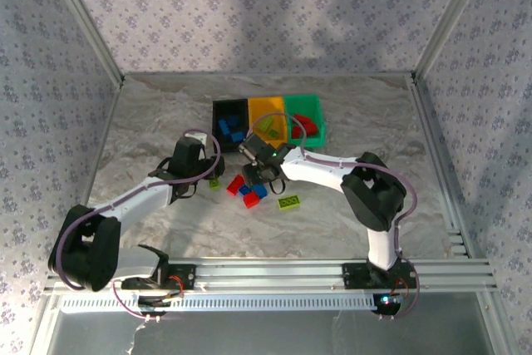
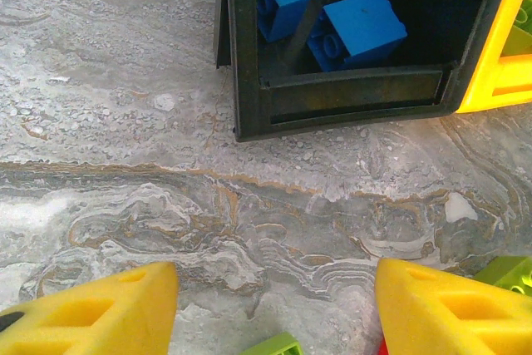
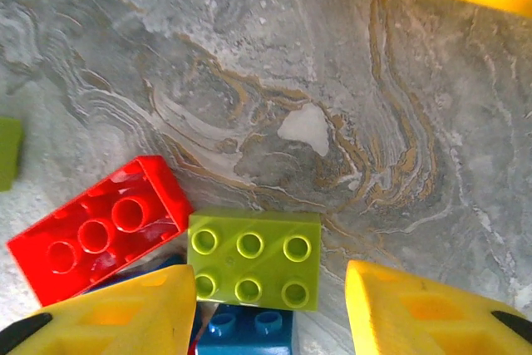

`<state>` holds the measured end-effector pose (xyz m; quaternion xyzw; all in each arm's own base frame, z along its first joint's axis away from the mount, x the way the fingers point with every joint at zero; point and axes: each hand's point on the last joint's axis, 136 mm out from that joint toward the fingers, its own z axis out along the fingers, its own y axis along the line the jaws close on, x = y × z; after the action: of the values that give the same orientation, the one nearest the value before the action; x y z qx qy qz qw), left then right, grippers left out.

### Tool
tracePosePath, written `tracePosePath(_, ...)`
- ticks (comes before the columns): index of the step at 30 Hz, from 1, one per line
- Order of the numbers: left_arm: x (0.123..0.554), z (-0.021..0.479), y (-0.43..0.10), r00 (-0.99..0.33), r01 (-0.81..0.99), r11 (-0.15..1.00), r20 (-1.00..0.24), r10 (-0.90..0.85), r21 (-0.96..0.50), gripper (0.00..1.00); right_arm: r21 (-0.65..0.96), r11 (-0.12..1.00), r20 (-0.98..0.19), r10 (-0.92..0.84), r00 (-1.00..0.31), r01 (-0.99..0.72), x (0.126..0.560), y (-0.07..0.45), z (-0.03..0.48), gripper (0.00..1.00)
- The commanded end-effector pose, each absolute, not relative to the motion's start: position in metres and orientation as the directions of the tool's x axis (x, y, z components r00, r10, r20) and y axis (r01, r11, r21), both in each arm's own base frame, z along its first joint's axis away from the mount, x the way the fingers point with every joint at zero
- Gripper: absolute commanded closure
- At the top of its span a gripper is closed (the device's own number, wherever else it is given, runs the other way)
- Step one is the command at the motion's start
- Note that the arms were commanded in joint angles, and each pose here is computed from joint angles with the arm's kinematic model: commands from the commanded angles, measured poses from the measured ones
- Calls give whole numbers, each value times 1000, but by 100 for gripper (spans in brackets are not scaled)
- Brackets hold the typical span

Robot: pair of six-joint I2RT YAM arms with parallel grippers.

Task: Sort the legos into containers by color
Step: Move the lego to the center of the table.

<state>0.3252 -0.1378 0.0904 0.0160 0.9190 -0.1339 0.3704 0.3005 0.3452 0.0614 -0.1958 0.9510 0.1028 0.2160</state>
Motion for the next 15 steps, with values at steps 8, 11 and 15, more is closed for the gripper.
tracePosePath(8, 326, 93, -139, -719, 129, 958, -690, -87, -255, 36, 57, 925, -388, -326, -862, -375, 301, 333, 42, 48)
tracePosePath(11, 326, 92, -139, -719, 129, 958, -689, -87, -255, 37, 46, 938, -368, -305, -879, -344, 302, 321, 36, 48)
tracePosePath(15, 326, 92, -139, -721, 128, 958, -687, -88, -256, 37, 19, 954, -367, -270, -890, -298, 304, 300, 37, 49)
